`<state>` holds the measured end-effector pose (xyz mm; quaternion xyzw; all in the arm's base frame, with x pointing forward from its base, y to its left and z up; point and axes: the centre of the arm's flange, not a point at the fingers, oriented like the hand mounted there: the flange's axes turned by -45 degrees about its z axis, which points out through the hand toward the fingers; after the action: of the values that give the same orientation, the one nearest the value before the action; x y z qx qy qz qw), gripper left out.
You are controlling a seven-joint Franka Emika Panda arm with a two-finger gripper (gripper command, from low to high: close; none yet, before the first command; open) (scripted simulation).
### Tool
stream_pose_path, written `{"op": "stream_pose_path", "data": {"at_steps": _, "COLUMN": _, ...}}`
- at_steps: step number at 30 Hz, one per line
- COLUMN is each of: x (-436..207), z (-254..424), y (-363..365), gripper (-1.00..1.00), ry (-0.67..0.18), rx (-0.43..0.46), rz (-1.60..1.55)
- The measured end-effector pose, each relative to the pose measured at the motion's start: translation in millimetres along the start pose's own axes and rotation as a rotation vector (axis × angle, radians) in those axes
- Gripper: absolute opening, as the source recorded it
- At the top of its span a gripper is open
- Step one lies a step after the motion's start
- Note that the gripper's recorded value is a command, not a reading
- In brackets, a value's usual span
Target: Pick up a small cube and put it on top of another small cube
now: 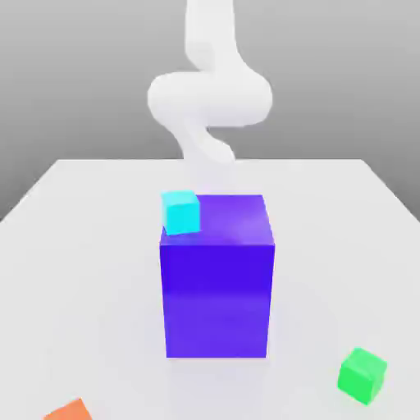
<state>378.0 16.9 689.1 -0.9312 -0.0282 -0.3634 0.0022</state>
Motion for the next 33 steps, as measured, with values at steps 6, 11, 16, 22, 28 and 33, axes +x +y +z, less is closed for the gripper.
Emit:
{"op": "stream_pose_path", "data": {"at_steps": 6, "x": 10, "z": 95, "y": -48, "gripper": 0.00, "ry": -0.133, "rx": 0.066, "rz": -0.165}}
{"op": "stream_pose_path", "data": {"at_steps": 11, "x": 0, "z": 171, "y": -97, "gripper": 0.00, "ry": -0.236, "rx": 0.122, "rz": -0.305}}
{"op": "stream_pose_path", "data": {"at_steps": 16, "x": -25, "z": 244, "y": -151, "gripper": 0.00, "ry": -0.337, "rx": 0.180, "rz": -0.449}}
{"op": "stream_pose_path", "data": {"at_steps": 22, "x": -80, "z": 324, "y": -224, "gripper": 0.00, "ry": -0.453, "rx": 0.257, "rz": -0.634}}
{"op": "stream_pose_path", "data": {"at_steps": 28, "x": -155, "z": 396, "y": -282, "gripper": 0.00, "ry": -0.569, "rx": 0.326, "rz": -0.803}}
{"op": "stream_pose_path", "data": {"at_steps": 33, "x": -232, "z": 446, "y": -326, "gripper": 0.00, "ry": -0.657, "rx": 0.383, "rz": -0.942}}
